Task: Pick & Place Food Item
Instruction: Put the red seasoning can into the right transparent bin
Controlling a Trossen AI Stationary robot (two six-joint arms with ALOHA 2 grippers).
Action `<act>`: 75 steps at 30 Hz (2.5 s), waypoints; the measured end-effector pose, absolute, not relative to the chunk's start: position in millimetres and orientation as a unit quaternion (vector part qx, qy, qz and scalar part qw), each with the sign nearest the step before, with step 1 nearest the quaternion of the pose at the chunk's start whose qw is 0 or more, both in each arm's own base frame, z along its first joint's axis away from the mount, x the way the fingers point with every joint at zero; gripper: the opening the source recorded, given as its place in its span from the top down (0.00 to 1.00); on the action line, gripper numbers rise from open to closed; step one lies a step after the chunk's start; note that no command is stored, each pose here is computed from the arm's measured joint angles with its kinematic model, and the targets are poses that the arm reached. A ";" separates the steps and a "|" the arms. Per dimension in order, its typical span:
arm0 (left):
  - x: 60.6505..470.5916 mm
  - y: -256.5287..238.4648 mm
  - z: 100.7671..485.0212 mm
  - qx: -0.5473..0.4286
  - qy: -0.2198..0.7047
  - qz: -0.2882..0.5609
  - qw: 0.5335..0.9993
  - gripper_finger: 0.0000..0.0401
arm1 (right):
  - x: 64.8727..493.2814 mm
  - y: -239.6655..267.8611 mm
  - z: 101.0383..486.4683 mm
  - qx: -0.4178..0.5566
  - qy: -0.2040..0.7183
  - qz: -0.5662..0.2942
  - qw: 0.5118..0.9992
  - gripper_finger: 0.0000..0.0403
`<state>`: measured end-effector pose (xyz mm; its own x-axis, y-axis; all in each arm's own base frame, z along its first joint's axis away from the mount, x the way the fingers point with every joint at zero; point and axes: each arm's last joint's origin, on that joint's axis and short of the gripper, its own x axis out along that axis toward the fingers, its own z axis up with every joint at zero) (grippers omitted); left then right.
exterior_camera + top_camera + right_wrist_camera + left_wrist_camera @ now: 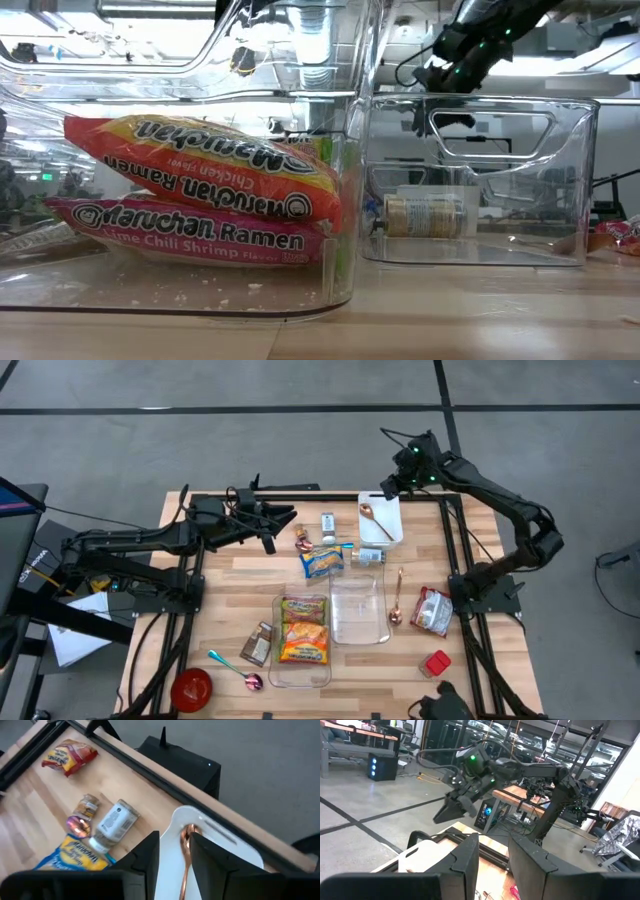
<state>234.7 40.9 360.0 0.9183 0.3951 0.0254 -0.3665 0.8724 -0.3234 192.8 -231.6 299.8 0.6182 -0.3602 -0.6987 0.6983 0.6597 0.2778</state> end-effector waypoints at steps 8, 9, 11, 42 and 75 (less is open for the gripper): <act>234.7 40.6 359.3 -0.157 -0.041 0.193 0.968 0.75 | 189.7 -201.0 318.4 0.297 0.306 -0.296 0.855 0.75; 234.7 40.6 358.5 -0.156 -0.036 0.194 0.968 0.75 | 190.4 -196.8 319.8 0.300 0.307 -0.292 0.855 0.75; 234.8 40.5 356.5 -0.156 -0.026 0.192 0.969 0.75 | 191.9 -186.6 323.2 0.302 0.311 -0.282 0.856 0.75; 235.5 36.6 347.9 -0.110 0.039 0.108 0.987 0.75 | 192.3 -16.1 316.5 0.304 0.571 -0.237 0.725 0.75; 235.9 37.9 355.2 -0.107 0.000 0.118 0.987 0.75 | 125.3 167.6 297.7 -0.002 0.710 0.097 0.698 0.46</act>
<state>235.9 37.9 355.2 0.9720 0.2335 -0.0249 -0.2334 0.9491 -0.2115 125.3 167.6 297.7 -0.0258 0.1333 -0.9907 -0.1388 0.9810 0.1356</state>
